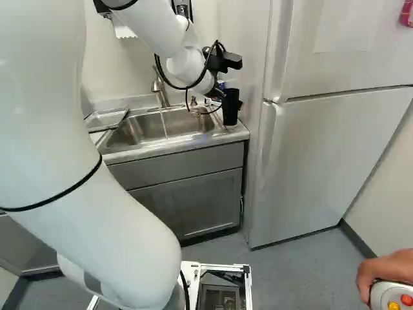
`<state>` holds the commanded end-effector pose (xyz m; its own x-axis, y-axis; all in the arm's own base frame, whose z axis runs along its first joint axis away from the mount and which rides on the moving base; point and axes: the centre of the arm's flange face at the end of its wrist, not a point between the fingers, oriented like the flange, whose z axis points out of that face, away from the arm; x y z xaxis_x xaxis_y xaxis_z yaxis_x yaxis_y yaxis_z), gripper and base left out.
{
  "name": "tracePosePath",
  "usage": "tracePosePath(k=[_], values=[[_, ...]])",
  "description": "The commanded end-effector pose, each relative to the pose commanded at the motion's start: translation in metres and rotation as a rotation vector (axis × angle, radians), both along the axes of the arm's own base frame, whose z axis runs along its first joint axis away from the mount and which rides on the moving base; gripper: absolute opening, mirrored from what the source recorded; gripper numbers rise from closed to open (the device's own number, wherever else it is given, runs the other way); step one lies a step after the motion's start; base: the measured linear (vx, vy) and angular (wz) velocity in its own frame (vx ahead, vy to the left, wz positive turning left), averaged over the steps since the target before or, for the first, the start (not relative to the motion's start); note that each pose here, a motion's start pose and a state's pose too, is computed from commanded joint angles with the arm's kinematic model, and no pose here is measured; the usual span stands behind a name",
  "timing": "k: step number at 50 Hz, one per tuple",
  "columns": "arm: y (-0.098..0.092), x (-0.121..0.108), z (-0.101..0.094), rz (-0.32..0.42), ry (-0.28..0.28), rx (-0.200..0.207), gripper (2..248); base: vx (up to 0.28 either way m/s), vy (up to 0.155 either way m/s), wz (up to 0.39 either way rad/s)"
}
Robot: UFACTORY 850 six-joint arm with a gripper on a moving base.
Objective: Rinse the cup and place it in the tray
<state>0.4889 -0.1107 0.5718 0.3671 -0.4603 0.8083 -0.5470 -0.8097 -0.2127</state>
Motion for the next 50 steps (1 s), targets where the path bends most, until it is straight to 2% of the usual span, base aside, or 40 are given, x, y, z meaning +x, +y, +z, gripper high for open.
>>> tracePosePath(k=[28, 50], values=[[0.0, 0.0, 0.0, 0.0, 0.0, 0.0, 247, 0.0, 0.0, 0.0], [-0.001, 0.004, -0.018, 0.0, 0.034, 0.006, 247, 0.0, 0.0, 0.0]])
